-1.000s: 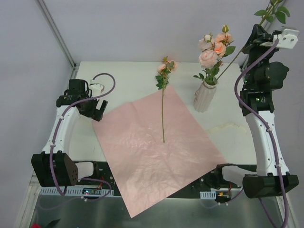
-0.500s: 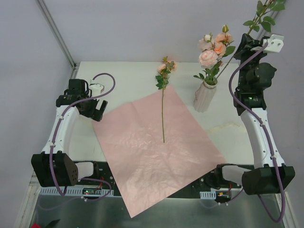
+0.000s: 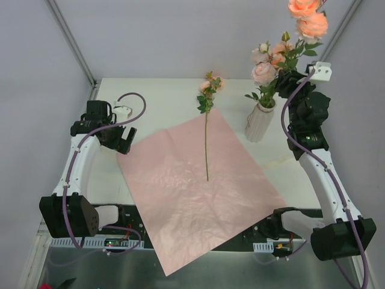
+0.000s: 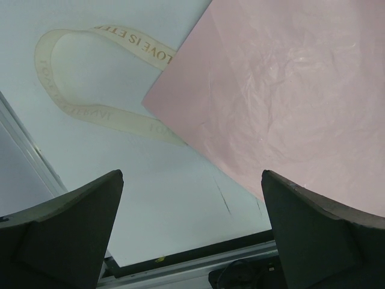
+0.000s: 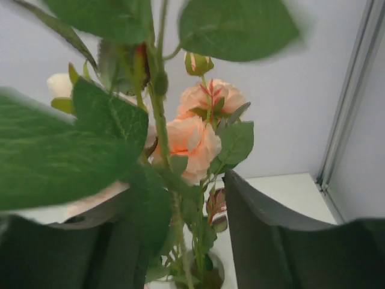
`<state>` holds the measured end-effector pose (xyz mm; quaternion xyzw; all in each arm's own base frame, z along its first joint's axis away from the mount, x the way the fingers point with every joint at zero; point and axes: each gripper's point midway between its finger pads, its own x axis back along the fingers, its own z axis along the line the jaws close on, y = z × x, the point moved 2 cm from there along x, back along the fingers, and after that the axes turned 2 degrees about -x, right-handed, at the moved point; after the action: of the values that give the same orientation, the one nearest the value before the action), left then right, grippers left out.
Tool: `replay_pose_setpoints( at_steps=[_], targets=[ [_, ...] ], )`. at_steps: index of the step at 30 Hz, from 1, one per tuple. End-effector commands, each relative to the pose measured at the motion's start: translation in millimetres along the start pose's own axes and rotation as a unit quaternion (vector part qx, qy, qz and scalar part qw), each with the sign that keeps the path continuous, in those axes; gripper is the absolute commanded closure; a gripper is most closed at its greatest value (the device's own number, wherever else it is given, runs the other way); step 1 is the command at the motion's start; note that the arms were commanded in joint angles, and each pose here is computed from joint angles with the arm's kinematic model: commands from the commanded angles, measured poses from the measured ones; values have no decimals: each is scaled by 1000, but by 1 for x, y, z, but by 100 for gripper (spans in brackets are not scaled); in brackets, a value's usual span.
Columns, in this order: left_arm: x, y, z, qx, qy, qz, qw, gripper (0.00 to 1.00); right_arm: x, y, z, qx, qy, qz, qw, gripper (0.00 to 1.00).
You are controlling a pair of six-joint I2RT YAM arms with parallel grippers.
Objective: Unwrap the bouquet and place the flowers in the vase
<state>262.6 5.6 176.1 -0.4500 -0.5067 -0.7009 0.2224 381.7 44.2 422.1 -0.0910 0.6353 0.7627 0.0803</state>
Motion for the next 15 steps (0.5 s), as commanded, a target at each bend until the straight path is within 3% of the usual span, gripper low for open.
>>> replay_pose_setpoints(
  at_steps=[1,3,5,9,15],
  targets=[
    [12,5,-2,-1,-1,-20,1000,1,29,23,-2,-6,-13,-17,1000,40],
    [10,3,-3,-1,-4,-17,1000,1,44,21,-8,-9,-28,-21,999,27],
    [9,2,-3,0,-5,-15,1000,1,55,20,-8,-5,-29,-13,999,23],
    [10,3,-3,1,-7,-17,1000,1,64,35,-10,13,-58,-2,998,19],
    [14,8,-4,1,-8,-25,1000,1,18,0,-12,36,-68,137,988,21]
  ],
)
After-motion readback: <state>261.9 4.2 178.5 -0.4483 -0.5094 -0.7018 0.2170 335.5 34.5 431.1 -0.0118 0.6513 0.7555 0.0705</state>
